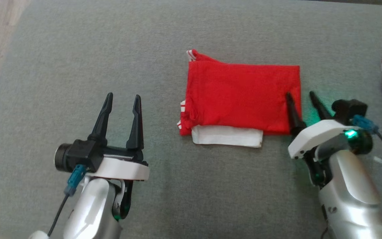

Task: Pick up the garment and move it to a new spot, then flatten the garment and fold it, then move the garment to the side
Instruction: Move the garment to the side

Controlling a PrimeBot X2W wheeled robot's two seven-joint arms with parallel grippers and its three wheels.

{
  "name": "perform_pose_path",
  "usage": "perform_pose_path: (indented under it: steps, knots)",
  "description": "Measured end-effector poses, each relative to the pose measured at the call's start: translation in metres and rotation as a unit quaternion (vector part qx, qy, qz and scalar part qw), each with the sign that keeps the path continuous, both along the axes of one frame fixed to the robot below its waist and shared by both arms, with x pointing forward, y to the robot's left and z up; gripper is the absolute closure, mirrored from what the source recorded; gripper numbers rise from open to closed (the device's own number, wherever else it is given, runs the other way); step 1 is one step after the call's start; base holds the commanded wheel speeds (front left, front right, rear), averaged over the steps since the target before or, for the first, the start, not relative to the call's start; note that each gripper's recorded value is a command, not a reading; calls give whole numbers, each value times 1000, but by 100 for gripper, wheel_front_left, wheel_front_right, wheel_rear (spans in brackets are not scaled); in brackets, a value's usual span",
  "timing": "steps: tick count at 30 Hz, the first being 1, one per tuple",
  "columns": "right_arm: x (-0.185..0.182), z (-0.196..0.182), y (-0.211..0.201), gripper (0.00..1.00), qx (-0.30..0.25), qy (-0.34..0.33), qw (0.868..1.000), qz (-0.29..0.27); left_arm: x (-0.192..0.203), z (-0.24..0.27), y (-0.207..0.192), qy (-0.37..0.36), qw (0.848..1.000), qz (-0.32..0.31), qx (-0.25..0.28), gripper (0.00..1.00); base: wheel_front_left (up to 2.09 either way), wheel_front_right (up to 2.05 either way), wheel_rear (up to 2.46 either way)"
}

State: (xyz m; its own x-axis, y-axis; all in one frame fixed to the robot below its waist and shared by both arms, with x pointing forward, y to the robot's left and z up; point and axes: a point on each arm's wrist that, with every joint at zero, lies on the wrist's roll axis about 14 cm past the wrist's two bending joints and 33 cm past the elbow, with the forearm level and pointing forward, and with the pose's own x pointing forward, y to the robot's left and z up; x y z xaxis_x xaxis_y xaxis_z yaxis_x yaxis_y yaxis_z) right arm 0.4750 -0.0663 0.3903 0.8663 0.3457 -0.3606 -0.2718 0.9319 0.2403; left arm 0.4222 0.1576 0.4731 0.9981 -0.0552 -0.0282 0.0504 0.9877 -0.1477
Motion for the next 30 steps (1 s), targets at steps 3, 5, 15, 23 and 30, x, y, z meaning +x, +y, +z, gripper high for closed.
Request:
perform_pose_path:
  steps: [3,5,15,23,30]
  knots:
    - [-8,-19,13,0,1,39,999,19,-2,-1,5,3,1000,10,-4,0,0,0,0]
    - [-8,-22,18,0,-5,44,999,30,-3,-2,8,4,1000,14,-3,0,0,0,0]
    - [-7,-18,29,100,-51,23,996,72,-3,6,7,-6,1000,13,-2,0,0,0,0]
    - [-6,9,-1,100,-102,-35,993,52,-1,21,-15,-27,999,-20,-3,0,0,0,0]
    - [-13,38,-58,100,-176,-78,981,26,0,34,-65,-44,995,-84,-23,0,0,0,0]
